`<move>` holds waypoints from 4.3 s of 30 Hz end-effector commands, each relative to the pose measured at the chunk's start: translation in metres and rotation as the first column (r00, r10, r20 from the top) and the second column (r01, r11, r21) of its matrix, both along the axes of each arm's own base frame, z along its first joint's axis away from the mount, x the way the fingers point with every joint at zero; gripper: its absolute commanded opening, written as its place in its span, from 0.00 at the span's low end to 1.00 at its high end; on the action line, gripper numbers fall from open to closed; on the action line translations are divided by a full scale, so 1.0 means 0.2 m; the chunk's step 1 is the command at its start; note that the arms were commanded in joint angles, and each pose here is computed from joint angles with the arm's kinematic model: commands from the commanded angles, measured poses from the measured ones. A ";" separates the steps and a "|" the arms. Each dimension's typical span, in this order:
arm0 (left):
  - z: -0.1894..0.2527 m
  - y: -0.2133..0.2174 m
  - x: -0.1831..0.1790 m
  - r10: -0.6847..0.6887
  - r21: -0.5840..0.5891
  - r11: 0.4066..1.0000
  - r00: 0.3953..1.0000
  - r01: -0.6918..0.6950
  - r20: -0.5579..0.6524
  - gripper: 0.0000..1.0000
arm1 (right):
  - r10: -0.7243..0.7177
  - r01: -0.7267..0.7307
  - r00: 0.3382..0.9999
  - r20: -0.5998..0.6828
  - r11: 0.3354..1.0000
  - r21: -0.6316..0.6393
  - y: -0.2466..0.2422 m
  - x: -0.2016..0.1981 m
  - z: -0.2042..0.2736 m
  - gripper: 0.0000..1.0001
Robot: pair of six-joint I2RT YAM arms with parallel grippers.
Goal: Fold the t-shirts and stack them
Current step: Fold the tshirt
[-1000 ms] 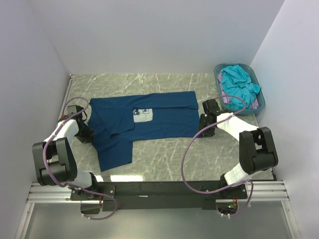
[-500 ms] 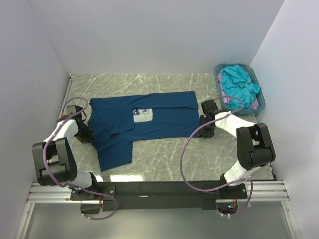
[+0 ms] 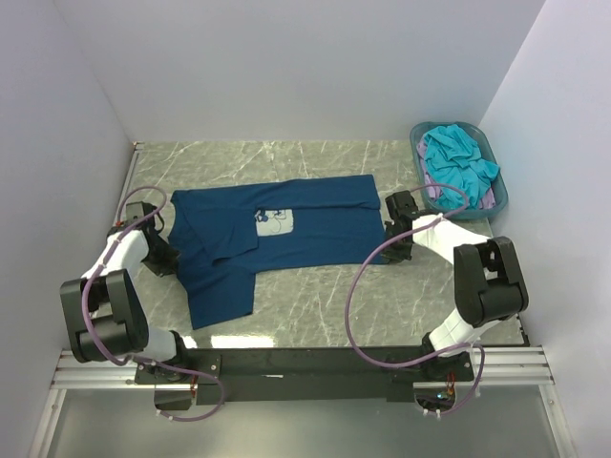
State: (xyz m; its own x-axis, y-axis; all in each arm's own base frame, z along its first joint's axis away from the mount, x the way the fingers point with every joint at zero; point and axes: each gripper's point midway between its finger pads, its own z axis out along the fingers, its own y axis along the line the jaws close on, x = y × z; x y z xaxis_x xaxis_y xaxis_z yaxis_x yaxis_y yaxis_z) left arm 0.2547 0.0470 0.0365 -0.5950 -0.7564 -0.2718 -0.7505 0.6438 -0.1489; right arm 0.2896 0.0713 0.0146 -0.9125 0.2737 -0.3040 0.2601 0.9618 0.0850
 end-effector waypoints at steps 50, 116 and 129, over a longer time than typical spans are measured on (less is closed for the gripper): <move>0.27 0.13 0.70 0.010 -0.103 0.995 0.988 0.006 0.153 0.01 | -0.084 0.087 0.991 0.107 0.996 -0.022 -0.06 0.63 0.29 0.00; -0.06 -0.34 0.12 -0.179 -0.021 0.983 0.982 0.180 0.058 0.45 | 0.500 -0.626 0.777 0.382 0.674 0.391 1.88 0.06 0.47 0.45; -0.17 -0.30 0.05 -0.142 0.000 0.990 0.989 0.142 -0.036 0.45 | 0.600 -0.652 0.758 0.255 0.694 0.306 2.00 -0.02 0.17 0.44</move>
